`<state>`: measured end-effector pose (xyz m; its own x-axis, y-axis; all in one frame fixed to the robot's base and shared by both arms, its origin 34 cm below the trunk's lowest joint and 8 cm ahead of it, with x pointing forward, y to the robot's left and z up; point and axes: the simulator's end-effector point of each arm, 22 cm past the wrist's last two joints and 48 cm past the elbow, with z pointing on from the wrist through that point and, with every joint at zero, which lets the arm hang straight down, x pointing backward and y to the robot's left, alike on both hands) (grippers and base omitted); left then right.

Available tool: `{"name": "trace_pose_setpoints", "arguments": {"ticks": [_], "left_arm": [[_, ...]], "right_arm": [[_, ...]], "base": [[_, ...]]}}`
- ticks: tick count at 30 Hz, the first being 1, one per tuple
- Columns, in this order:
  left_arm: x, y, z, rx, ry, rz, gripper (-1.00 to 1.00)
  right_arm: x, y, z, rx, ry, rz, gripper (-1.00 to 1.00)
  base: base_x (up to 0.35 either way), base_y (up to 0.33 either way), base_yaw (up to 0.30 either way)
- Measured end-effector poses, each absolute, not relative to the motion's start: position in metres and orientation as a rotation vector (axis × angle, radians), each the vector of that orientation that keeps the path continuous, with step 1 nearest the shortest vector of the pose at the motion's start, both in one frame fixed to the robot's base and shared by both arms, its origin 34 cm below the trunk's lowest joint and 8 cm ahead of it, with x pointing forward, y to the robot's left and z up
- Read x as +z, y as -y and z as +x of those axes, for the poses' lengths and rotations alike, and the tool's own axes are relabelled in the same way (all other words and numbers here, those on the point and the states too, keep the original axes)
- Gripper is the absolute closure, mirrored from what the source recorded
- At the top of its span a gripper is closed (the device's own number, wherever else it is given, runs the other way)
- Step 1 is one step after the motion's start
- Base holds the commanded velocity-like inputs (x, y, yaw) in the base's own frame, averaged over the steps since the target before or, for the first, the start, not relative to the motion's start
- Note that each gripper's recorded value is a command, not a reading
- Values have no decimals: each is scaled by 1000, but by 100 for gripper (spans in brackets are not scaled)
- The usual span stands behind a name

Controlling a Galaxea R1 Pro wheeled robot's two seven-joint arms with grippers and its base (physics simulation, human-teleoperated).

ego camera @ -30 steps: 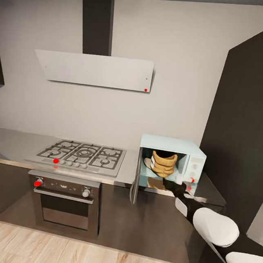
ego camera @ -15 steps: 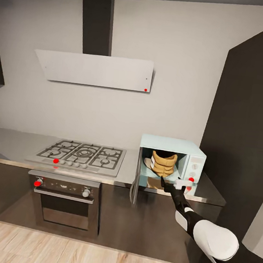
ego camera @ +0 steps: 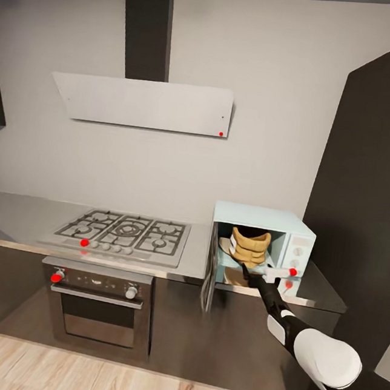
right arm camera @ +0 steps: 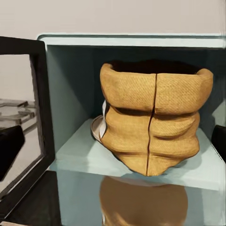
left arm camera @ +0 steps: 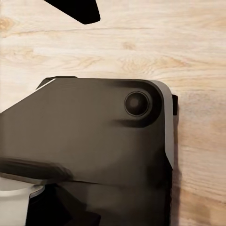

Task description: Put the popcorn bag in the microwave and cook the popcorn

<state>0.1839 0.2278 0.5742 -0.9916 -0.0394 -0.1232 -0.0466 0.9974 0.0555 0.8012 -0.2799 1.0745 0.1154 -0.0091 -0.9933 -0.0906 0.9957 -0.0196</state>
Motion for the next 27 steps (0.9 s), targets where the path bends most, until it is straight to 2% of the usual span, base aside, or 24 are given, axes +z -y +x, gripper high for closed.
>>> {"name": "trace_pose_setpoints", "arguments": {"ticks": [6,13,20,27], "left_arm": [[574,-228,184,89,-3017,-65,-100],[574,-228,184,89,-3017,-67,-100],[574,-228,184,89,-3017,-66,-100],[574,-228,184,89,-3018,-67,-100]], "right_arm": [[1072,287,800,42,-1460,-67,-100],[1069,297,800,9,-1465,-30,-100],[1064,310,797,-26,-1471,15,-100],[1030,315,781,-39,-1520,21,-100]], "base": [[217,0,0],[63,0,0],[256,0,0],[21,0,0]]}}
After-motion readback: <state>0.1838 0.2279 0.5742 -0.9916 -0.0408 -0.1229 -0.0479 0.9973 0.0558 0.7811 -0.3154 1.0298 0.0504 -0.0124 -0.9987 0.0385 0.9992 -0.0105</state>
